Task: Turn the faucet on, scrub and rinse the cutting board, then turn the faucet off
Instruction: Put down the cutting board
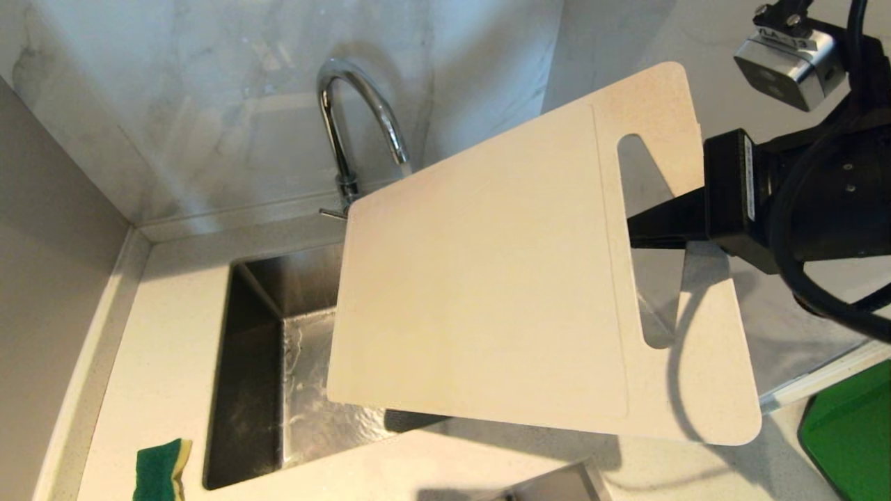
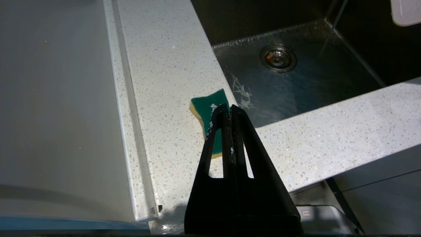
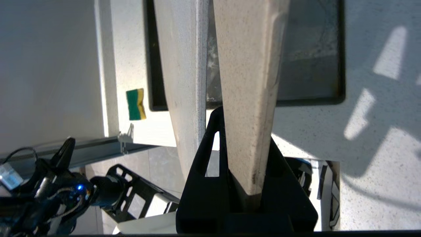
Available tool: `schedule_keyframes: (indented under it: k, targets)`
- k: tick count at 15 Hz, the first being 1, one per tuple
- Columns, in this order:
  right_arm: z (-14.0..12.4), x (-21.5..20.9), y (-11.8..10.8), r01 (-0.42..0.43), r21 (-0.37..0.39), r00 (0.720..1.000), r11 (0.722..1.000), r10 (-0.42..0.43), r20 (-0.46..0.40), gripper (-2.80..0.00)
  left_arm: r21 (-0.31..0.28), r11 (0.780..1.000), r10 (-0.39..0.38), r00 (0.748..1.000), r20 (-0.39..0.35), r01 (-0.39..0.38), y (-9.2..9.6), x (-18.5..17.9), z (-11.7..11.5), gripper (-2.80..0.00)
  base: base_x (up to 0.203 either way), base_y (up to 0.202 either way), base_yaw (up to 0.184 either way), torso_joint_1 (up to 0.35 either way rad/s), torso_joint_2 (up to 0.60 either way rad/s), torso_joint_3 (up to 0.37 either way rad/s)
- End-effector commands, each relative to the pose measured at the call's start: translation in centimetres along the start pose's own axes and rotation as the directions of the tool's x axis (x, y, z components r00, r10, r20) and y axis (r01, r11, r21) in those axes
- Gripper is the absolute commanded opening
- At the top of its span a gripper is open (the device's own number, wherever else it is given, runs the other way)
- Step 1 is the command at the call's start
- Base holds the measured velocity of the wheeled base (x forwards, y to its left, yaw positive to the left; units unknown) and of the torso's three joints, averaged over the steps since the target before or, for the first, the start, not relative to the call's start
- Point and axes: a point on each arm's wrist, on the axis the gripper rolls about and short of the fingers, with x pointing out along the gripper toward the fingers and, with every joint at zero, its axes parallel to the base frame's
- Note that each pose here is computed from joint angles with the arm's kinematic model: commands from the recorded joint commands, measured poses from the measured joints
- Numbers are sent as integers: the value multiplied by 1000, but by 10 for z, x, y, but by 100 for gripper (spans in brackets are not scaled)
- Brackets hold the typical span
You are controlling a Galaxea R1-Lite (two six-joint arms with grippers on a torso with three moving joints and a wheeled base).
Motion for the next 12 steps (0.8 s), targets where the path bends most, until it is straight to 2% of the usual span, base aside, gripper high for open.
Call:
schedule_keyframes:
  k: [1,5,8,10,12]
  targets:
    - [-3,-4,-4,43,20,999,999,-44,13,-280,0,1000,0,1000,-3,0,0,0,0,-280,0,0,0,0,0,0]
    - [-13,-11,-22,151,80,989,985,-151,-1,-280,1,1000,0,1000,-3,0,0,0,0,-280,0,0,0,0,0,0]
    - [-19,-20,-35,217,219,975,951,-223,2,-280,3,1000,0,1000,-3,0,0,0,0,-280,0,0,0,0,0,0]
    - [-20,-22,-39,255,342,962,905,-273,4,-280,3,1000,-1,1000,-3,1,0,0,0,-280,0,0,0,0,0,0]
    - [-20,-26,-39,280,480,943,831,-333,26,-280,3,1000,-1,1000,-3,1,0,0,0,-280,0,0,0,0,0,0]
